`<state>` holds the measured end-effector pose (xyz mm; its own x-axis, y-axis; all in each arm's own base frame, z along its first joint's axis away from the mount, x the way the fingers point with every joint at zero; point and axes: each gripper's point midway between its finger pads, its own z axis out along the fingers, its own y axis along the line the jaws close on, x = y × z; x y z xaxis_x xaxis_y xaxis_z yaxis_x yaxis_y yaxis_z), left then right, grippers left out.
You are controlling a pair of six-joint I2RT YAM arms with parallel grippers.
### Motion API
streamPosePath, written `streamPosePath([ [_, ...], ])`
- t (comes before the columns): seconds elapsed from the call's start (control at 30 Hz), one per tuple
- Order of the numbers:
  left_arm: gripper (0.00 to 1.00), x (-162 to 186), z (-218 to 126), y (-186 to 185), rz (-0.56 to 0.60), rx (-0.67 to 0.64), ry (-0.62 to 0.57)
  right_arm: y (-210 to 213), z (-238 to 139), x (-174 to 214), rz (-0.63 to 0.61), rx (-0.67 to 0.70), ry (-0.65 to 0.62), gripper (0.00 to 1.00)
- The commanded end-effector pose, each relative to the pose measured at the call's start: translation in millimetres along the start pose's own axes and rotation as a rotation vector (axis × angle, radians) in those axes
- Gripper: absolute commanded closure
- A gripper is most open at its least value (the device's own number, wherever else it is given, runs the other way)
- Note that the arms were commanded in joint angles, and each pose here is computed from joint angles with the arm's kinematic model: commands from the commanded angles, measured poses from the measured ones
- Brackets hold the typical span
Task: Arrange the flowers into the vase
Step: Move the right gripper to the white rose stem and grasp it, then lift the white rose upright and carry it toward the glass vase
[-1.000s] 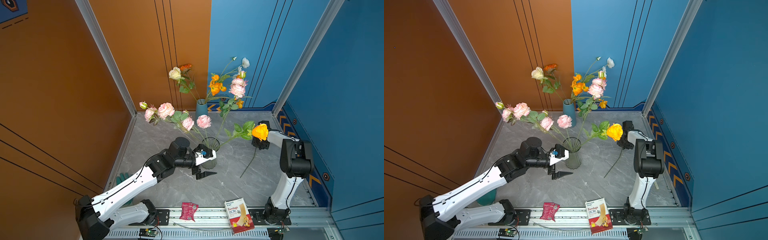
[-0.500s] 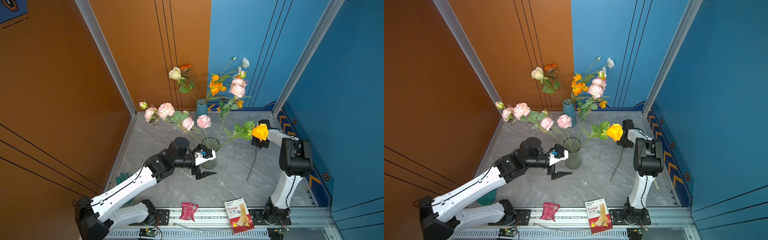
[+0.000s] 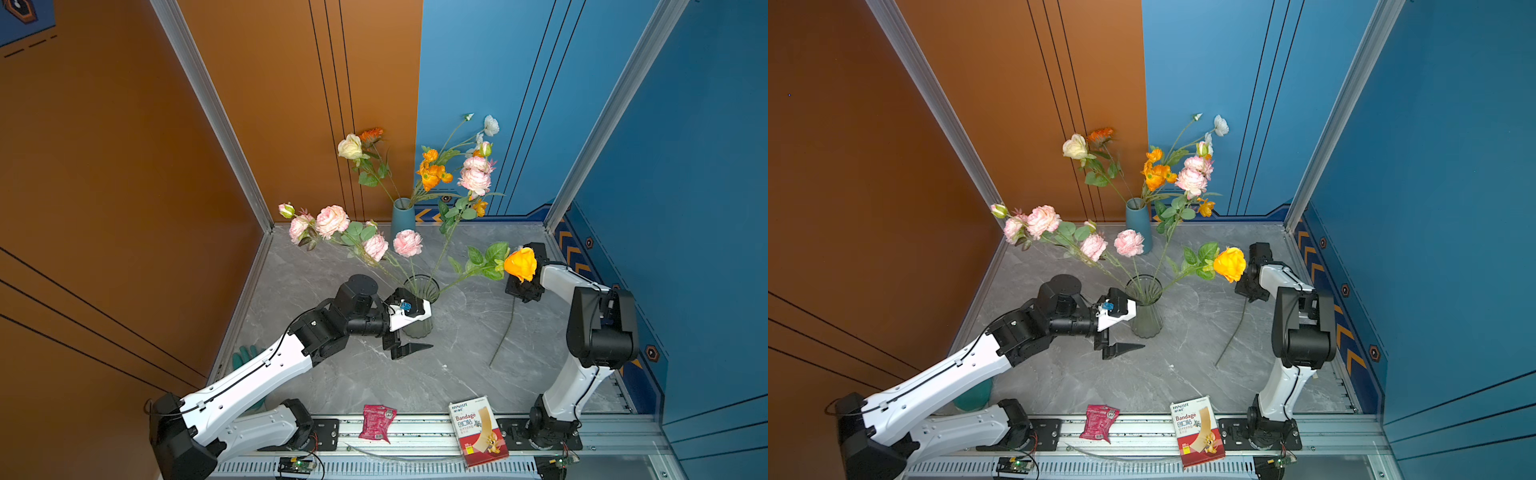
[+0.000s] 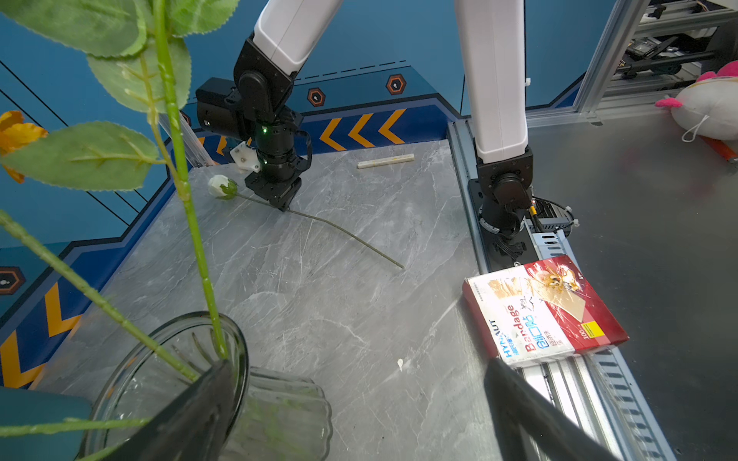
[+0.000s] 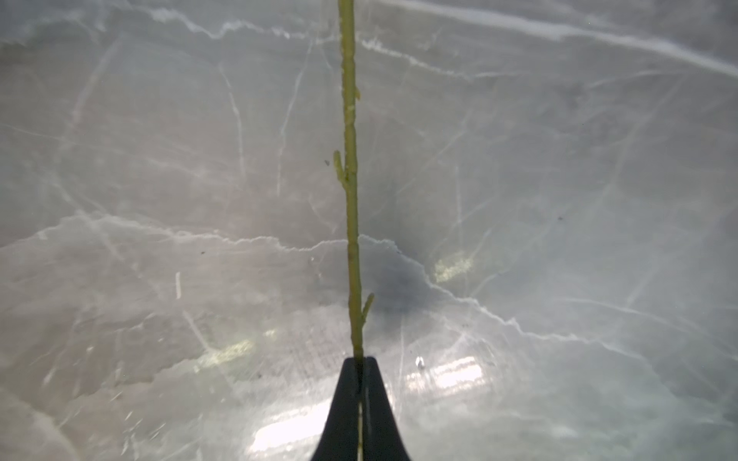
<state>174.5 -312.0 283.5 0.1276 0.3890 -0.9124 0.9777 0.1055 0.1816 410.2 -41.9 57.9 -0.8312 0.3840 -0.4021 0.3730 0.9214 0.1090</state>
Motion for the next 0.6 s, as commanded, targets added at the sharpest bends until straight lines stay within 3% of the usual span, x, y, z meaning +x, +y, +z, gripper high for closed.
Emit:
streamPosePath([
  [0.0, 0.02, -10.8, -7.2, 0.7, 0.028, -0.014, -0.017, 10.1, -39.6, -35.7, 0.078, -0.085, -0.178, 1.0],
  [0.33, 0.02, -12.4, -8.8, 0.2, 0.031, -0.016, -0.022, -1.0, -133.8, -68.0, 0.17, -0.109, -0.503, 1.0],
  [0.57, 0.02, -14.6, -12.6, 0.1, 0.042, -0.024, -0.03, -16.7, -242.2, -83.5, 0.227, -0.092, -0.804, 1.0],
])
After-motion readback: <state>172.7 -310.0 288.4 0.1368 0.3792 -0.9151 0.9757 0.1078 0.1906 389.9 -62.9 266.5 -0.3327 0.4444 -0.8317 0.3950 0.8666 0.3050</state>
